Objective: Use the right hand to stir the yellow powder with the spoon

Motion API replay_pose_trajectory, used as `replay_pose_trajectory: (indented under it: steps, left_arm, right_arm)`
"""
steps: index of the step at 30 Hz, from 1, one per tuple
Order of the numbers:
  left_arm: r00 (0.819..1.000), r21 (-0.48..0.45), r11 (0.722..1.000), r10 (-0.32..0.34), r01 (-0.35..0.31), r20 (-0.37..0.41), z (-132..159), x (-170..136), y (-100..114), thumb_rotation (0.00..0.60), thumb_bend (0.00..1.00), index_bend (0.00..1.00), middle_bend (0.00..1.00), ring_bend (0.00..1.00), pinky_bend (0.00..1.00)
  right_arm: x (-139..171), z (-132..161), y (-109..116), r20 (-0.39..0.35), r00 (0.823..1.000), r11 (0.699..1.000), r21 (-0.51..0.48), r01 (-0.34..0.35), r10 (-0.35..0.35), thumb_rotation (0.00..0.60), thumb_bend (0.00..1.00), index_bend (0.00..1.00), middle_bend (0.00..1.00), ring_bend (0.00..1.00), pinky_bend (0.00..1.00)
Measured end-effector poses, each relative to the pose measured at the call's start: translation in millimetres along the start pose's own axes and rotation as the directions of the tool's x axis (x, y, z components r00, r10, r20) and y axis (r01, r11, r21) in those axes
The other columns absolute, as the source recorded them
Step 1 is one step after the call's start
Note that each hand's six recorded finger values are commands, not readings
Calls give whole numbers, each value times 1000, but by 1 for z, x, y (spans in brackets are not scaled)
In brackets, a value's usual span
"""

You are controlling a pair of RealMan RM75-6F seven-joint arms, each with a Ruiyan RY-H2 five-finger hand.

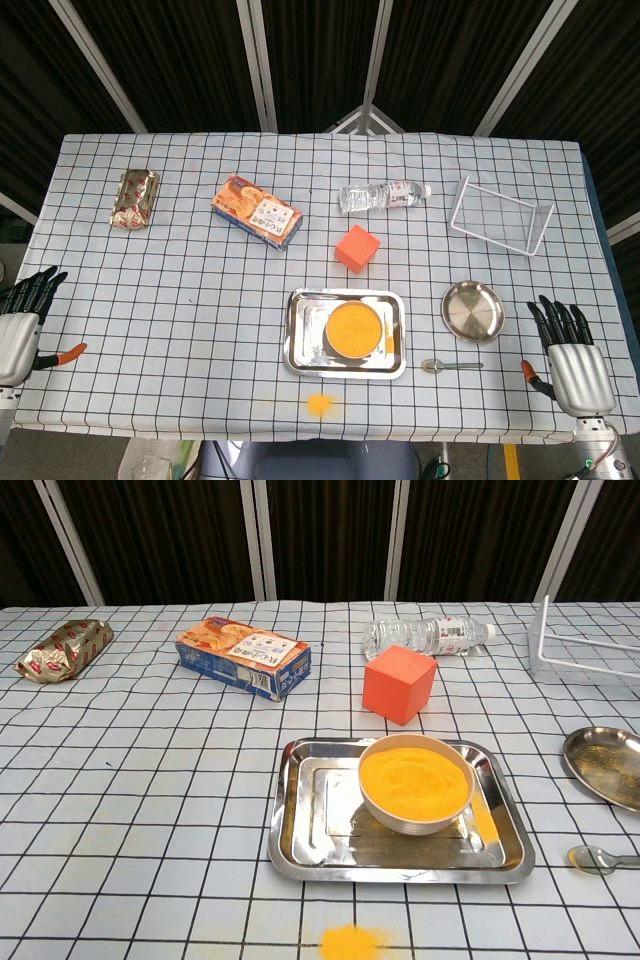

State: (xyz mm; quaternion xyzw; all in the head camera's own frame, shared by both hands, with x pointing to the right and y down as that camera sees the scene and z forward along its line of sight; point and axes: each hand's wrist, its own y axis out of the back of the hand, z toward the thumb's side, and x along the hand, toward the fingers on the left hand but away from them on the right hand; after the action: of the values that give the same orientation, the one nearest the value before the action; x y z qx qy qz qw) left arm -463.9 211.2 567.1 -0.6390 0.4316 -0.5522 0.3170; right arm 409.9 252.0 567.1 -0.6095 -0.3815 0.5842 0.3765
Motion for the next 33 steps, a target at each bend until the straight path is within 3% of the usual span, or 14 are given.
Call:
replay_pose_trajectory:
  steps: [15,18,20,23,26,28,33]
  left_arm:
    - [1000,-5,1000,3,-3,4,1,0,1,600,0,0,0,0,0]
    - [1000,-4,1000,-1,1,4,1,0,0,600,0,0,0,0,0]
    - [1000,-4,1000,0,0,3,1,0,0,600,0,0,0,0,0]
    - [1000,-7,1000,4,-4,3,1,-1,1,600,0,0,0,0,0]
    - [1000,-5,1000,2,-2,6,1,-1,1,600,0,0,0,0,0]
    - [1000,-1,1000,0,0,6,1,-1,0,600,0,0,0,0,0]
    - [1000,-3,1000,2,-2,1,1,-1,0,600,0,0,0,0,0]
  right_arm:
    - [4,6,-8,-16,1000,999,26,-25,26,600,358,0,25,14,7]
    - [5,11,-12,-26,999,999,36,-35,36,600,358,5,223,208,190]
    - [5,15,-14,-38,999,998,47,-37,39,600,358,34,429,442,433]
    - [5,24,-18,-63,997,997,71,-37,42,600,358,106,678,705,660]
    - [5,34,-29,-89,994,994,96,-54,63,600,358,221,838,861,768]
    - [4,39,-38,-100,991,990,115,-79,90,600,358,299,895,915,801]
    - [1,49,-60,-101,982,978,148,-145,161,600,358,416,943,960,811]
